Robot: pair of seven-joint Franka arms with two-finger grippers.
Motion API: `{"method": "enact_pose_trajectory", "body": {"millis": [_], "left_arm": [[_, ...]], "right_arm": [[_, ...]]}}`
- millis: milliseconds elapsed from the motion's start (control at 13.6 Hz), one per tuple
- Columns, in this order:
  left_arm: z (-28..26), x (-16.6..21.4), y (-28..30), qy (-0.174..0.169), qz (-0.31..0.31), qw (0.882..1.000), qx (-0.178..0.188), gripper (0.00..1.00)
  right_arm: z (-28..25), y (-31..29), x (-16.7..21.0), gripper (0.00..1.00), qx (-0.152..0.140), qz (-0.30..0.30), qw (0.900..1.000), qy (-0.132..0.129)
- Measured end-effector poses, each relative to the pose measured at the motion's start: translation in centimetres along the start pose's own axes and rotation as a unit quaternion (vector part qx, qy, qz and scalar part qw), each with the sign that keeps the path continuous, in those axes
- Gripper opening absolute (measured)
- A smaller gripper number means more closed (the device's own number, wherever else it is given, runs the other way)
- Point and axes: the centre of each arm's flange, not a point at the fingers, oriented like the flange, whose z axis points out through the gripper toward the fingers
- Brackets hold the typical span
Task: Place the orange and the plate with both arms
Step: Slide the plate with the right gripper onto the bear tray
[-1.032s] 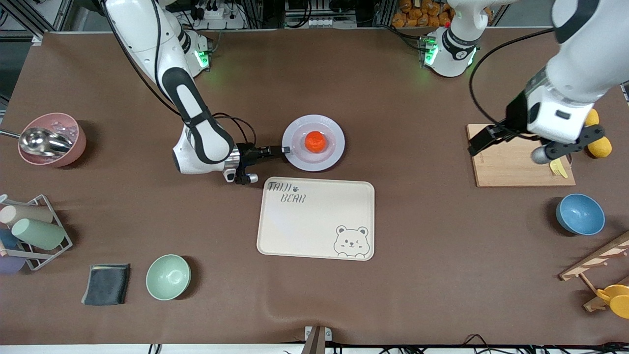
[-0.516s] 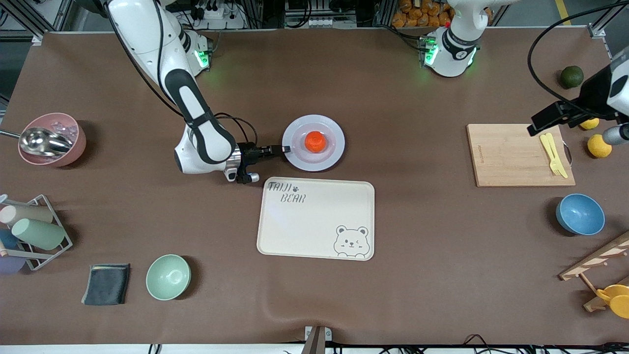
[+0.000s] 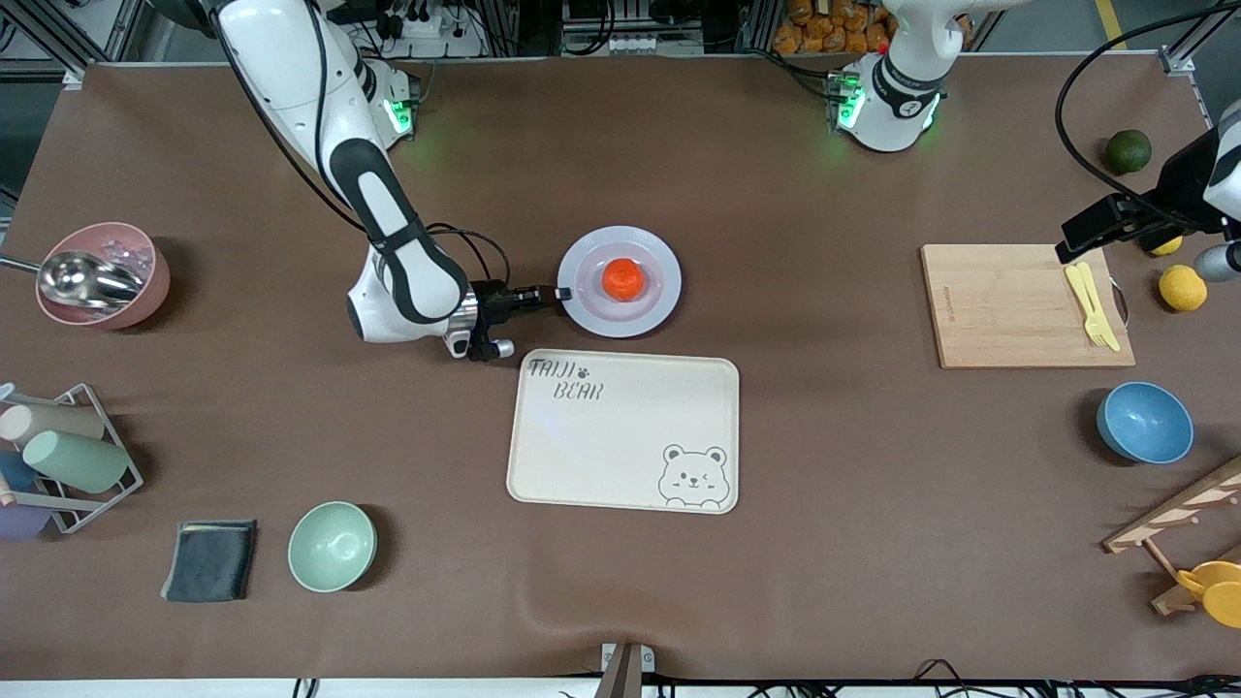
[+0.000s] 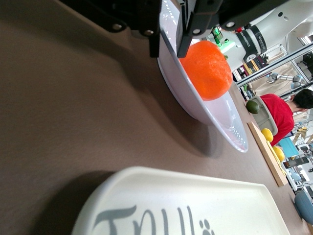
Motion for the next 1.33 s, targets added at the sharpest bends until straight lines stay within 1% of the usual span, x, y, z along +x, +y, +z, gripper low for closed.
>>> {"method": "enact_pose_trajectory", "body": {"millis": [74,221,516,663,884,958,1032,1179,1326], "left_arm": [[-0.2,-0.1,0.0,0.002,0.0,1.0,0.0,1.0],[-0.4,-0.2,0.0,0.004,0.001,1.0,0.0,1.0],[-0.4,-0.2,0.0,0.004,0.001,1.0,0.001,1.0],[-0.4,-0.2,0.0,0.004,0.001,1.0,0.001,1.0],[-0.4,-0.3,0.4,0.004,0.005,1.0,0.001,1.0],[-0.4,-0.3,0.6,0.004,0.007,1.0,0.001,1.0],[-0.4,-0.4,0.8,0.004,0.009,1.0,0.001,1.0],[-0.4,-0.5,1.2,0.004,0.012,1.0,0.001,1.0],[-0.4,-0.5,1.2,0.004,0.013,1.0,0.001,1.0]], "right_arm": [[0.2,-0.1,0.0,0.18,-0.001,-0.002,1.0,-0.001],[0.1,-0.8,0.0,0.08,0.008,-0.011,1.0,-0.004],[-0.2,-2.3,0.7,0.07,0.014,-0.026,1.0,0.0],[-0.1,-3.1,0.7,0.05,0.026,-0.032,0.999,-0.008],[-0.5,-4.6,0.5,0.04,0.04,-0.047,0.998,-0.015],[-0.5,-4.8,0.3,0.04,0.047,-0.053,0.997,-0.022],[-0.5,-5.0,0.1,0.04,0.06,-0.058,0.996,-0.03],[-0.6,-5.5,-0.2,0.04,0.094,-0.072,0.992,-0.043],[-0.7,-5.6,-0.2,0.04,0.104,-0.078,0.99,-0.045]]}}
